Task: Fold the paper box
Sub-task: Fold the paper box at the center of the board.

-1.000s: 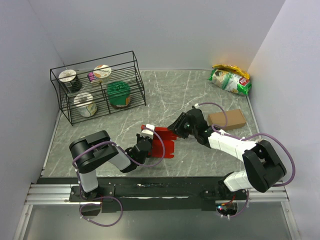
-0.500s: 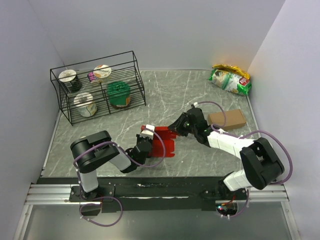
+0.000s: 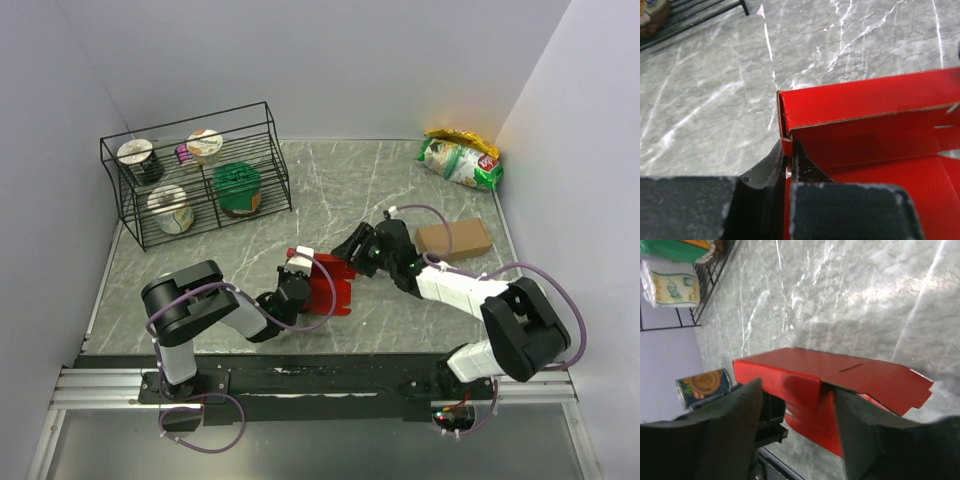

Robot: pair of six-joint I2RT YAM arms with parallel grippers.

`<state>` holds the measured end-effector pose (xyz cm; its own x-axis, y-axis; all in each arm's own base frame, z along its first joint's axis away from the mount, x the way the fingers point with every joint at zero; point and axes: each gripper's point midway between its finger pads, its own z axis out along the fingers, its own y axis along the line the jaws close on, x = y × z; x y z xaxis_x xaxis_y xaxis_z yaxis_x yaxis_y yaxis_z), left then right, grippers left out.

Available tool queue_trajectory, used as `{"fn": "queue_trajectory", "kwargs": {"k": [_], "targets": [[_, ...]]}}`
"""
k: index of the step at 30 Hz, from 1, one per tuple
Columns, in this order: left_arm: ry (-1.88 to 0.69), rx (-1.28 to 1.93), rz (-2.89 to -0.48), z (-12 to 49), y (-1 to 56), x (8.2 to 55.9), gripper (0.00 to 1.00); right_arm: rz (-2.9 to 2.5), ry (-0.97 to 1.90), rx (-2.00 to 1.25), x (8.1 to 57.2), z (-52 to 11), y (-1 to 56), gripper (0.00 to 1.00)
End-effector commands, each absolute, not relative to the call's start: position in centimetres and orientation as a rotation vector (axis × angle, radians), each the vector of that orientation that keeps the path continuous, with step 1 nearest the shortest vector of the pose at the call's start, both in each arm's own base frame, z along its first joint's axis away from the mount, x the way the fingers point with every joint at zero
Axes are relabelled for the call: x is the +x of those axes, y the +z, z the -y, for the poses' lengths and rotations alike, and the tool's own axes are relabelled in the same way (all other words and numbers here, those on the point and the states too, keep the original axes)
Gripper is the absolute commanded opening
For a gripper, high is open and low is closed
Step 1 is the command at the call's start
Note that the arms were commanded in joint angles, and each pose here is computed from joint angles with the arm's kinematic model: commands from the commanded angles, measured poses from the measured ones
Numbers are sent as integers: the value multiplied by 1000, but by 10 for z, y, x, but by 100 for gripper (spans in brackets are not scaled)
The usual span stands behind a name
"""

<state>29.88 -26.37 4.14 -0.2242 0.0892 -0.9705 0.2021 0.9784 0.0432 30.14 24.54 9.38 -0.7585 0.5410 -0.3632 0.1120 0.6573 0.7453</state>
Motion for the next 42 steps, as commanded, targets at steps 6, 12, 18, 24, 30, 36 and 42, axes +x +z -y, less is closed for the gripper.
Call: {"fn": "queue_trajectory", "kwargs": {"k": [6, 12, 18, 24, 30, 36, 42], "targets": [[-188, 163, -2011, 259, 22, 305, 1, -2162, 919, 406, 274, -210, 106, 68], [-261, 130, -2054, 263, 29, 306, 1, -2139, 841, 344, 256, -194, 118, 51], [-409, 126, -2109, 286, 42, 299, 1, -2219, 694, 274, 247, -204, 116, 46], [-509, 147, -2142, 298, 53, 293, 1, -2280, 583, 292, 256, -203, 103, 48], [-536, 113, -2122, 294, 62, 289, 1, -2340, 476, 341, 258, -195, 89, 48], [-524, 111, -2121, 292, 61, 289, 1, -2352, 444, 374, 255, -189, 81, 49], [-525, 112, -2115, 292, 63, 290, 1, -2354, 430, 383, 256, -188, 80, 50]]}}
